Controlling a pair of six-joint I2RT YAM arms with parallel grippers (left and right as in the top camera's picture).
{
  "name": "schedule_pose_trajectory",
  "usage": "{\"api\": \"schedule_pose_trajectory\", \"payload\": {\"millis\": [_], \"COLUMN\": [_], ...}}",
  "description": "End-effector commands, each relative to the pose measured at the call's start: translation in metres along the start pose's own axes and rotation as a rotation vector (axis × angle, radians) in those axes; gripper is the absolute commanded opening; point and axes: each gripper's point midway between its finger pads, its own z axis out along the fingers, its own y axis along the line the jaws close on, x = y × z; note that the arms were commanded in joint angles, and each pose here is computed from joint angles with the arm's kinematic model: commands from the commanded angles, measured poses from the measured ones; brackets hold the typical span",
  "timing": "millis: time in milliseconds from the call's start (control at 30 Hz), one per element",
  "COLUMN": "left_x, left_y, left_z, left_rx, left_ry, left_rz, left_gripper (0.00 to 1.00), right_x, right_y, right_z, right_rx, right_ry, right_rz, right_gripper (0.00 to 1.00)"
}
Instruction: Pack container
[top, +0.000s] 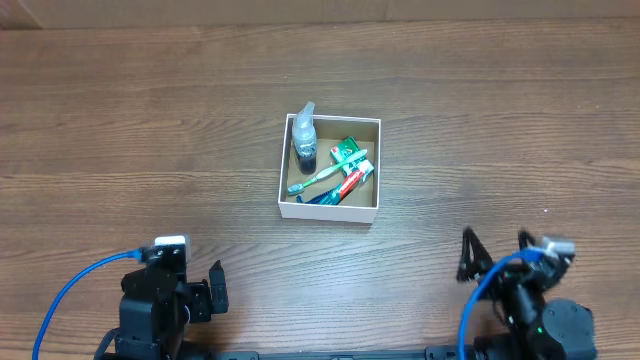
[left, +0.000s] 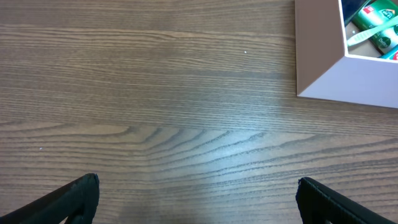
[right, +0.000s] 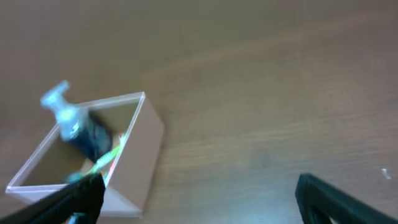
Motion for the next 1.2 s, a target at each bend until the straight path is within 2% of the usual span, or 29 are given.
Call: {"api": "schedule_pose_trajectory", "payload": {"millis": [0, 67, 133, 200, 233, 933, 1000, 1167], "left_x": [0.001, 0.001, 0.001, 0.001, 0.001, -0.001, -0.001, -0.007], "left_y": [0.0, 0.0, 0.0, 0.0, 0.0, 0.006, 0.006, 0.001], "left_z": [0.001, 0.001, 0.001, 0.001, 0.001, 0.0, -0.002, 0.027], "left_rx": [-0.001, 0.0, 0.0, 0.0, -0.001, -0.027, -0.014, 0.003], "left_ry": [0.002, 0.002, 0.002, 0.002, 0.002, -0.011, -0.041, -0.229], "left_rz": [-0.015, -0.015, -0.015, -0.015, -0.015, -0.037, -0.041, 0.104], "left_gripper": [1.0, 1.0, 1.0, 1.0, 1.0, 1.0, 1.0, 1.0], "right_x": [-0.014, -0.024, -0.021, 0.001, 0.021, 0.023, 0.023, 0.023], "right_y": [0.01, 0.013, 0.012, 0.005, 0.002, 0.006, 0.006, 0.006], "right_z": [0.022, 0.037, 0.045, 0.057, 0.063, 0.063, 0.063, 0.063], "right_rx": [-0.067, -0.086, -0.092, -0.08, -0.08, -0.104, -0.104, -0.104], "right_ry": [-0.153, -0.3, -0.376, -0.331, -0.246, -0.237, -0.237, -0.237], "right_rz": [-0.126, -0.214, -0.255, -0.249, -0.251, -0.254, -0.254, -0.254], "right_gripper": [1.0, 1.0, 1.0, 1.0, 1.0, 1.0, 1.0, 1.0]}}
